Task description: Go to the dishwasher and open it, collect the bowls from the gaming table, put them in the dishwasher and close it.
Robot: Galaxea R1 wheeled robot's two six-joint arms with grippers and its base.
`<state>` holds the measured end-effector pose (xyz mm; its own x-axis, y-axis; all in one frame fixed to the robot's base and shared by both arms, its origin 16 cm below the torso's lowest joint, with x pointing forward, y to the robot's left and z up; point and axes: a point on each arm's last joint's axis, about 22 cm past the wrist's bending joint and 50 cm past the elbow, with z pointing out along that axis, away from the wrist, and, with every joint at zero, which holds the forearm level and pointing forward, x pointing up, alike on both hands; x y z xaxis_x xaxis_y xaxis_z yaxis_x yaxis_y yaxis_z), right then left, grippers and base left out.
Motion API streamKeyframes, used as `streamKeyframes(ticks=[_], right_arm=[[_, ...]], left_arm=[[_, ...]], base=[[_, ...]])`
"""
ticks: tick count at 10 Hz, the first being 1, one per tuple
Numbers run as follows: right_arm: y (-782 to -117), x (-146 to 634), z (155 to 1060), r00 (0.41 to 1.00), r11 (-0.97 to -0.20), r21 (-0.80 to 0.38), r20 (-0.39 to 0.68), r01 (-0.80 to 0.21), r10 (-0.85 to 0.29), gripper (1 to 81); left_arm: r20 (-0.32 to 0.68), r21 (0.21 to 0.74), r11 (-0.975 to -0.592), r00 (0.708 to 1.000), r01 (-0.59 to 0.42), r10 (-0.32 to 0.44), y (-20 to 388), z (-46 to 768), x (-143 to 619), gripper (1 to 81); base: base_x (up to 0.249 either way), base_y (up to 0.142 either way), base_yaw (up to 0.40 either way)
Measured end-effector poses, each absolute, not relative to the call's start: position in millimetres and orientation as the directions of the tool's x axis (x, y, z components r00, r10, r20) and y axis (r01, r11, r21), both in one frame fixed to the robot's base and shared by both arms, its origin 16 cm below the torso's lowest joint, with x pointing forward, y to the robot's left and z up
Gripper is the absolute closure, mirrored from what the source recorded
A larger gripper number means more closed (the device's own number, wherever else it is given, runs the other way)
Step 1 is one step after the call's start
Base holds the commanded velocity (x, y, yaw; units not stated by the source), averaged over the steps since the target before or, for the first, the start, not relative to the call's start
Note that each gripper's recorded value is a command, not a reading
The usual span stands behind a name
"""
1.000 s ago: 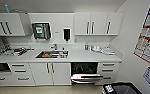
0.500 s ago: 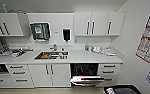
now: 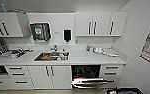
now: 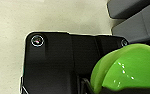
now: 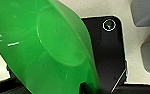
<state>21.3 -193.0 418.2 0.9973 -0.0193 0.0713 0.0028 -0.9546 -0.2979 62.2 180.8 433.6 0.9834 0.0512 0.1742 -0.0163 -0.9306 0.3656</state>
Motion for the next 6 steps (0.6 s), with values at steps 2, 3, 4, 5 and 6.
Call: streamKeyframes(ticks=[2, 3, 4, 5, 6], right_arm=[[-193.0, 20.8, 418.1, 0.997, -0.955, -0.298, 0.071, 0.003, -0.019, 81.1], [-193.0, 21.2, 418.1, 0.997, -0.955, -0.298, 0.071, 0.002, -0.020, 81.1], [-193.0, 21.2, 418.1, 0.997, -0.955, -0.298, 0.071, 0.002, -0.020, 81.1], [-193.0, 20.8, 418.1, 0.997, -0.955, -0.298, 0.070, 0.002, -0.020, 81.1], [-193.0, 20.8, 418.1, 0.997, -0.955, -0.298, 0.070, 0.002, -0.020, 81.1]], left_arm=[[0.174, 0.366, -0.931, 0.983, -0.016, 0.051, 180.8, 433.6, 62.4, 81.1], [0.174, 0.365, -0.931, 0.983, -0.016, 0.051, 181.2, 433.6, 62.4, 81.1], [0.174, 0.366, -0.931, 0.983, -0.016, 0.051, 180.8, 433.6, 62.4, 81.1], [0.174, 0.366, -0.931, 0.983, -0.016, 0.051, 180.8, 433.6, 62.4, 81.1], [0.174, 0.366, -0.931, 0.983, -0.016, 0.051, 180.8, 433.6, 62.4, 81.1]], base=[[0.087, 0.062, 0.000], [0.086, 0.062, 0.000], [0.088, 0.062, 0.000], [0.090, 0.062, 0.000], [0.099, 0.062, 0.000]])
